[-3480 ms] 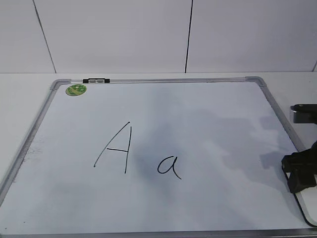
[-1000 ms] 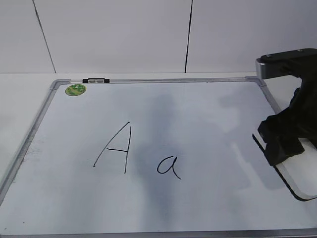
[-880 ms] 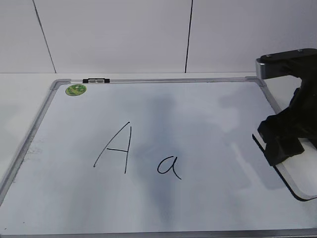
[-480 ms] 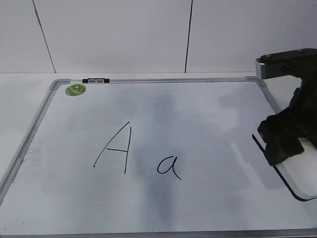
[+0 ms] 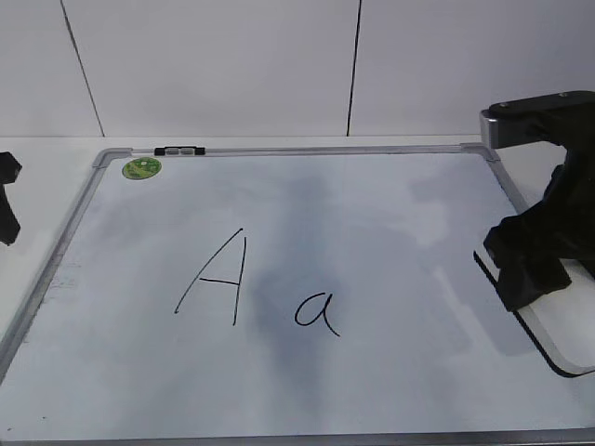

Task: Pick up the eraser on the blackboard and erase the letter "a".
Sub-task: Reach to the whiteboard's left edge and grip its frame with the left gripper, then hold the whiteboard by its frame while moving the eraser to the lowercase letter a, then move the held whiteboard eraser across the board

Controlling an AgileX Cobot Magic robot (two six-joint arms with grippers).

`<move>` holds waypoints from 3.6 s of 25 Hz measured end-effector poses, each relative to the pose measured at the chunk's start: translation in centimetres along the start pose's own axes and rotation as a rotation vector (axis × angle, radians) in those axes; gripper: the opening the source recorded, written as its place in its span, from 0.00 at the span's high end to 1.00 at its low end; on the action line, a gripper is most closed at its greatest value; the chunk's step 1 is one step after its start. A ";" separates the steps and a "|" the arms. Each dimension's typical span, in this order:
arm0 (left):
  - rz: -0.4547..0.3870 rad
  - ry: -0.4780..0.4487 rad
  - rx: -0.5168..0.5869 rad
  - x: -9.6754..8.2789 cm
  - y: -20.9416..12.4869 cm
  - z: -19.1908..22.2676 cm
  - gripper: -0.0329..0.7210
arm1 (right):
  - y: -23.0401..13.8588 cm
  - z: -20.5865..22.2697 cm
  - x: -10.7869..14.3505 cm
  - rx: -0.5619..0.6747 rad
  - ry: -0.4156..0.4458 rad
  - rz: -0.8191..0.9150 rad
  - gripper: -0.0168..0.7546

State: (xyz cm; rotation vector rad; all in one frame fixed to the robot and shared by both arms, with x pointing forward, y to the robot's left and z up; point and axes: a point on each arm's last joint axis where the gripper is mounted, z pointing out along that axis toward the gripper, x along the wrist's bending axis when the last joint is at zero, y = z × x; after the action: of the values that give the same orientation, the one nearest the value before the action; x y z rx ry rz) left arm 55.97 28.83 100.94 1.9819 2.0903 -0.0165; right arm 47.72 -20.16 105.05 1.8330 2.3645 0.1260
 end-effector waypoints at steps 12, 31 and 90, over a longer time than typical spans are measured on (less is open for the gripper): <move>-0.013 -0.033 0.144 0.8 2.1 6.5 0.51 | 0.0 0.0 0.0 0.000 0.000 0.000 0.32; 0.000 -0.010 0.131 1.3 2.5 8.3 0.56 | -0.1 0.0 0.0 0.007 -0.003 -0.001 0.32; -0.018 -0.035 0.155 1.0 2.6 8.9 0.89 | 10.5 10.6 9.8 0.114 0.040 -0.251 0.32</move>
State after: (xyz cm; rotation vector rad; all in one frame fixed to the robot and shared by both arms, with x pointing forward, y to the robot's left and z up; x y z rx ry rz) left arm 60.06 28.35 92.56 2.0324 2.1434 -0.2218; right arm 57.16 -8.28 95.62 1.5733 2.6552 -0.0014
